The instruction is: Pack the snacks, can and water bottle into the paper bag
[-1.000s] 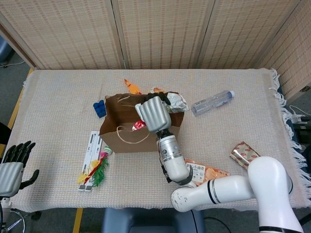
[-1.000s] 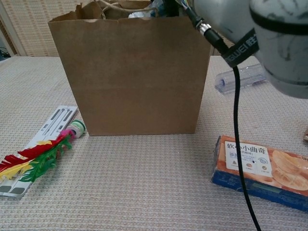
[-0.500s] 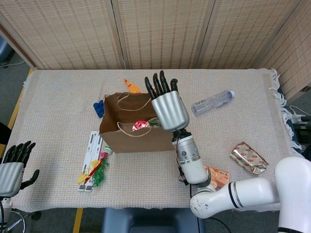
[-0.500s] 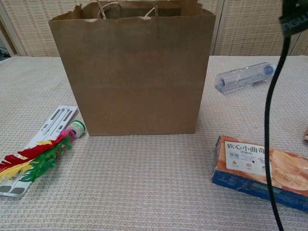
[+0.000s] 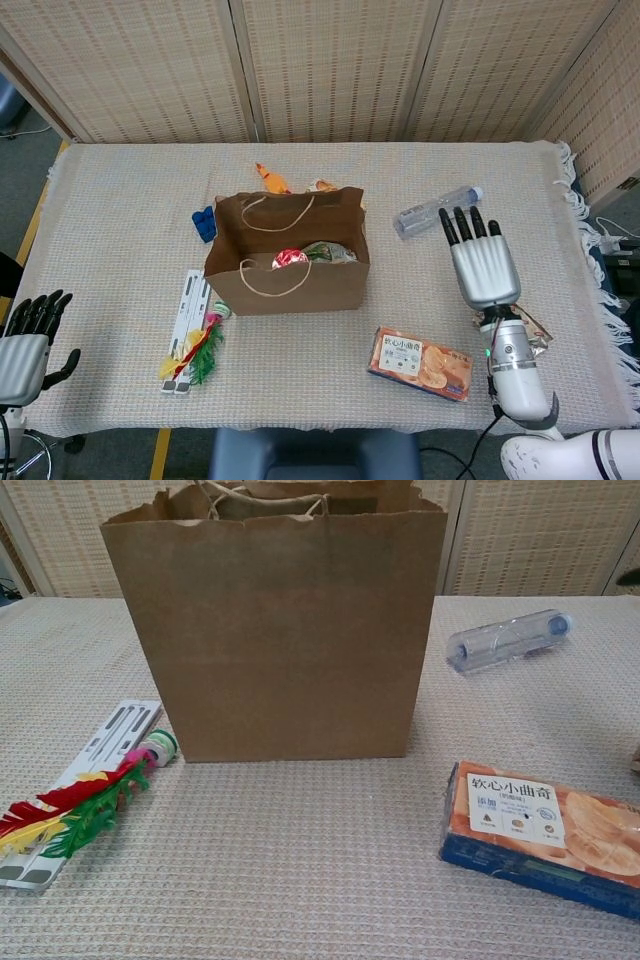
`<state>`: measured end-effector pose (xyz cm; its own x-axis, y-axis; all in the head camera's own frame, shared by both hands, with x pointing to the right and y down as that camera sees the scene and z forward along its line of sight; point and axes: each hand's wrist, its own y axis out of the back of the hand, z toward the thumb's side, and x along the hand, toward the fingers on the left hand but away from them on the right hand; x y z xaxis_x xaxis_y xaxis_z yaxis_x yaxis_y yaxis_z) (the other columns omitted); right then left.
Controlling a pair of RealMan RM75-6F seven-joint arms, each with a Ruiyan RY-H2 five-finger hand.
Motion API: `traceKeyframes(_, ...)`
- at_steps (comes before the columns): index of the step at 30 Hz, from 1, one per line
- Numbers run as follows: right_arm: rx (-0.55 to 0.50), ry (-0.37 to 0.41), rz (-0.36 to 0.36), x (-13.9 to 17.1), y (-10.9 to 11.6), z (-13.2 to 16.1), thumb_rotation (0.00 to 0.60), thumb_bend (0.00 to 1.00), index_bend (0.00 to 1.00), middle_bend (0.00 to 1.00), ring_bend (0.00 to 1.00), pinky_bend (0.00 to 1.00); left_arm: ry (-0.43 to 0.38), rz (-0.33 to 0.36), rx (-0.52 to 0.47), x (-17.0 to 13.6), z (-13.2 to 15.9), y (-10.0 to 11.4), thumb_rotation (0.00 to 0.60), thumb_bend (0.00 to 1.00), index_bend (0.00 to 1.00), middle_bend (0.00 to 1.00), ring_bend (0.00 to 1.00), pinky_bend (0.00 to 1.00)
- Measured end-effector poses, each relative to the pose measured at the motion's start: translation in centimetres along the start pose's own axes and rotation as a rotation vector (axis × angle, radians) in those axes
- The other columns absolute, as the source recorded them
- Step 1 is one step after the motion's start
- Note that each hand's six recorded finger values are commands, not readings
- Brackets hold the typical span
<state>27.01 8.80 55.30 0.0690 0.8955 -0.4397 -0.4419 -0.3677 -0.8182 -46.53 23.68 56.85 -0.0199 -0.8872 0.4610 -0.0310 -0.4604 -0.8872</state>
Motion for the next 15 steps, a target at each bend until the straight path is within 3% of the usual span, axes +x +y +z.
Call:
traceKeyframes(6,0.007,-0.091,0.216,2.8,-5.3,-3.3,0.6,0.08,0.01,0.14,0.11,0.28,0.005,0.005,0.008,-0.1,0.1,0.0,0.6,0.37,0.0,0.0,0.0,0.0)
traceKeyframes(10,-0.034,-0.14,0.365,4.1,-8.7,-4.3,0.6,0.08,0.0,0.04,0.0,0.18,0.008,0.007,0.009,-0.1,0.1,0.0,0.6,0.37,0.0,0.0,0.0,0.0)
traceKeyframes(15,-0.109,-0.197,0.517,4.9,-12.9,-4.5,0.6,0.08,0.0,0.0,0.0,0.16,0.008,0.008,0.006,-0.1,0.1,0.0,0.6,0.37,0.0,0.0,0.0,0.0)
